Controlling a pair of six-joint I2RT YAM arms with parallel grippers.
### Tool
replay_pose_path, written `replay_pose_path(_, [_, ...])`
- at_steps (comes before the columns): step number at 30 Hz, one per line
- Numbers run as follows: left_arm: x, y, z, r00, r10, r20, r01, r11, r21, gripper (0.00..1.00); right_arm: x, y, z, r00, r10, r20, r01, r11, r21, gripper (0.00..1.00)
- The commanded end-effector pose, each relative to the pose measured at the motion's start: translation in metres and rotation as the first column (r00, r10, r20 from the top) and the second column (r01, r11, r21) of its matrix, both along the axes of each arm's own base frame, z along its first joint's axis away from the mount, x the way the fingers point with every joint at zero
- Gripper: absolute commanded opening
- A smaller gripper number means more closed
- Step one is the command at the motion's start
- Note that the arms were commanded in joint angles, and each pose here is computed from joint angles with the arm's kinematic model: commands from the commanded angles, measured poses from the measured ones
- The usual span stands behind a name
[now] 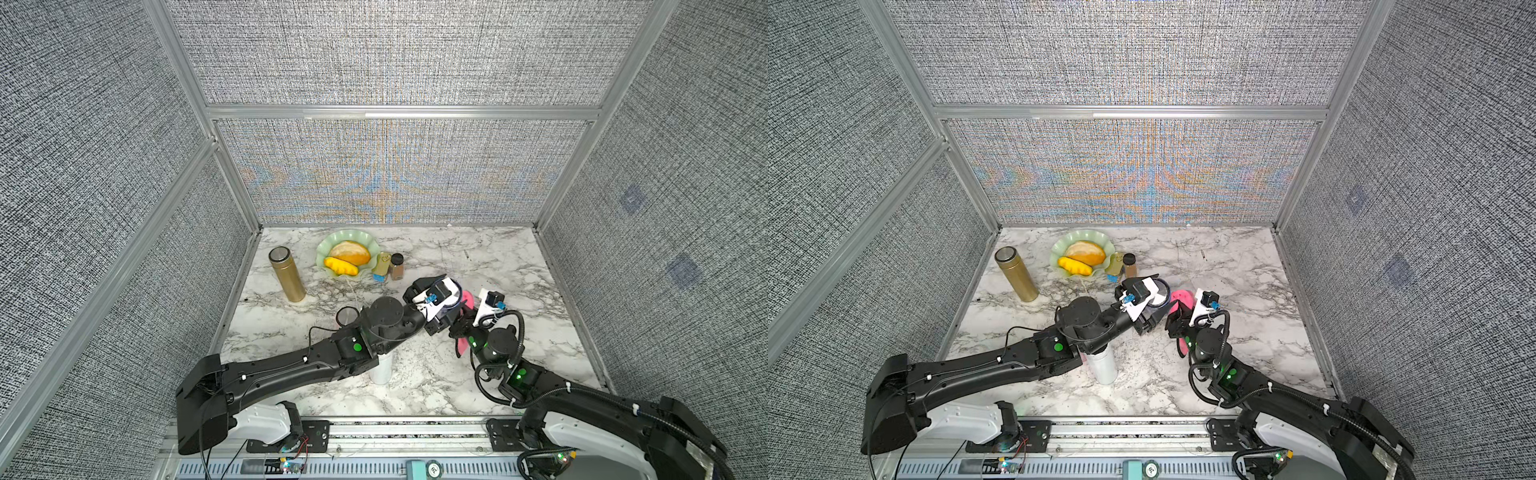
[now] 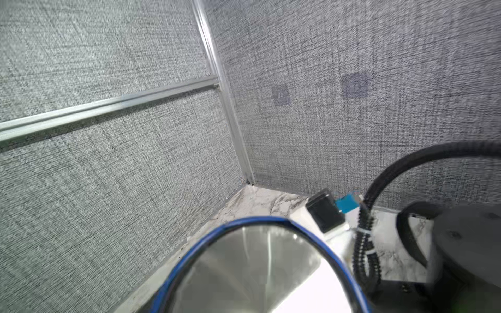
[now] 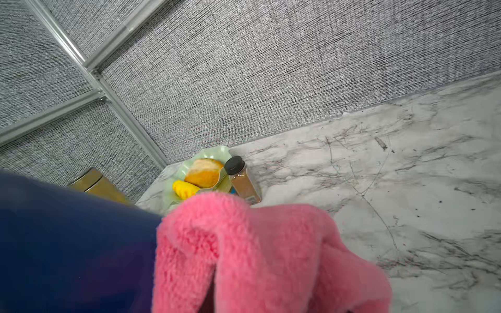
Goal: Wipe the surface of the thermos
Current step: Wipe the dirt from the surface of the thermos.
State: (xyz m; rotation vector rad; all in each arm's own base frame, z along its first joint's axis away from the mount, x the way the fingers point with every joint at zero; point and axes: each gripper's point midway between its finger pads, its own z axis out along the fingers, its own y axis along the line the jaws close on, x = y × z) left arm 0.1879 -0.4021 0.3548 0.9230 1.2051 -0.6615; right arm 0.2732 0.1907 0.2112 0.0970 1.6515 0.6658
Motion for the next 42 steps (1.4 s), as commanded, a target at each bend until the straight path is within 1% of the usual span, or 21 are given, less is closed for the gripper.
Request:
replay_pose_path(1, [-0.031, 0.005, 0.053, 0.981, -0.125, 0.149, 0.154, 0.967, -0.205, 0.00, -0.011, 0.025, 0.017, 0.987, 0.154, 0.056, -0.157, 0.985, 0.070, 0.00])
replay_pose_path(5, [-0.034, 0.014, 0.054, 0.973, -0.101, 0.207, 0.152, 0.957, -0.247, 0.00, -0.021, 0.034, 0.018, 0.971, 0.227, 0.078, -0.234, 0.968, 0.093, 0.00])
replay_pose_path(7, [-0.035, 0.017, 0.054, 0.970, -0.092, 0.224, 0.149, 0.955, -0.255, 0.00, -0.021, 0.028, 0.016, 0.975, 0.208, 0.079, -0.215, 0.971, 0.100, 0.00])
replay_pose_path(9, [-0.030, 0.020, 0.054, 0.974, -0.059, 0.219, 0.117, 0.957, -0.267, 0.00, -0.020, 0.018, 0.014, 0.984, 0.162, 0.072, -0.169, 0.982, 0.089, 0.00])
replay_pose_path(12, [-0.013, 0.031, 0.052, 0.978, 0.058, 0.200, 0.003, 0.956, -0.292, 0.00, -0.019, -0.006, 0.016, 0.996, 0.065, 0.062, -0.068, 0.996, 0.059, 0.00])
replay_pose_path(14, [-0.003, 0.038, 0.049, 0.964, 0.142, 0.227, -0.071, 0.953, -0.294, 0.00, -0.023, -0.019, 0.024, 0.997, 0.030, 0.076, -0.033, 0.999, 0.038, 0.00])
replay_pose_path(16, [0.004, 0.043, 0.047, 0.939, 0.209, 0.272, -0.129, 0.950, -0.285, 0.00, -0.033, -0.030, 0.046, 0.992, 0.027, 0.120, -0.032, 0.999, 0.044, 0.00])
replay_pose_path(19, [0.016, 0.048, 0.048, 0.893, 0.304, 0.331, -0.221, 0.938, -0.266, 0.00, -0.054, -0.024, 0.080, 0.970, 0.144, 0.196, -0.149, 0.989, 0.008, 0.00])
replay_pose_path(22, [0.031, 0.043, 0.045, 0.855, 0.355, 0.378, -0.287, 0.931, -0.224, 0.00, -0.079, -0.012, 0.110, 0.920, 0.292, 0.263, -0.298, 0.954, -0.016, 0.00])
replay_pose_path(25, [0.035, 0.030, 0.040, 0.837, 0.342, 0.426, -0.300, 0.940, -0.166, 0.00, -0.094, -0.006, 0.132, 0.883, 0.366, 0.294, -0.378, 0.926, -0.016, 0.00])
replay_pose_path(30, [0.027, 0.010, 0.030, 0.853, 0.223, 0.471, -0.220, 0.974, -0.062, 0.00, -0.099, 0.006, 0.151, 0.854, 0.428, 0.297, -0.444, 0.896, -0.014, 0.00])
replay_pose_path(33, [0.025, 0.006, 0.024, 0.847, 0.195, 0.495, -0.211, 0.977, -0.024, 0.00, -0.101, 0.014, 0.157, 0.835, 0.461, 0.299, -0.478, 0.878, -0.017, 0.00])
replay_pose_path(36, [0.028, 0.001, 0.014, 0.833, 0.185, 0.521, -0.240, 0.970, 0.040, 0.00, -0.103, 0.020, 0.161, 0.823, 0.490, 0.286, -0.504, 0.863, -0.027, 0.00])
replay_pose_path(39, [0.033, -0.002, 0.007, 0.809, 0.193, 0.555, -0.281, 0.957, 0.076, 0.00, -0.101, 0.018, 0.162, 0.837, 0.479, 0.265, -0.490, 0.871, -0.030, 0.00])
replay_pose_path(42, [0.026, -0.011, -0.005, 0.787, 0.149, 0.599, -0.281, 0.951, 0.133, 0.00, -0.092, 0.011, 0.163, 0.871, 0.428, 0.242, -0.435, 0.900, -0.026, 0.00])
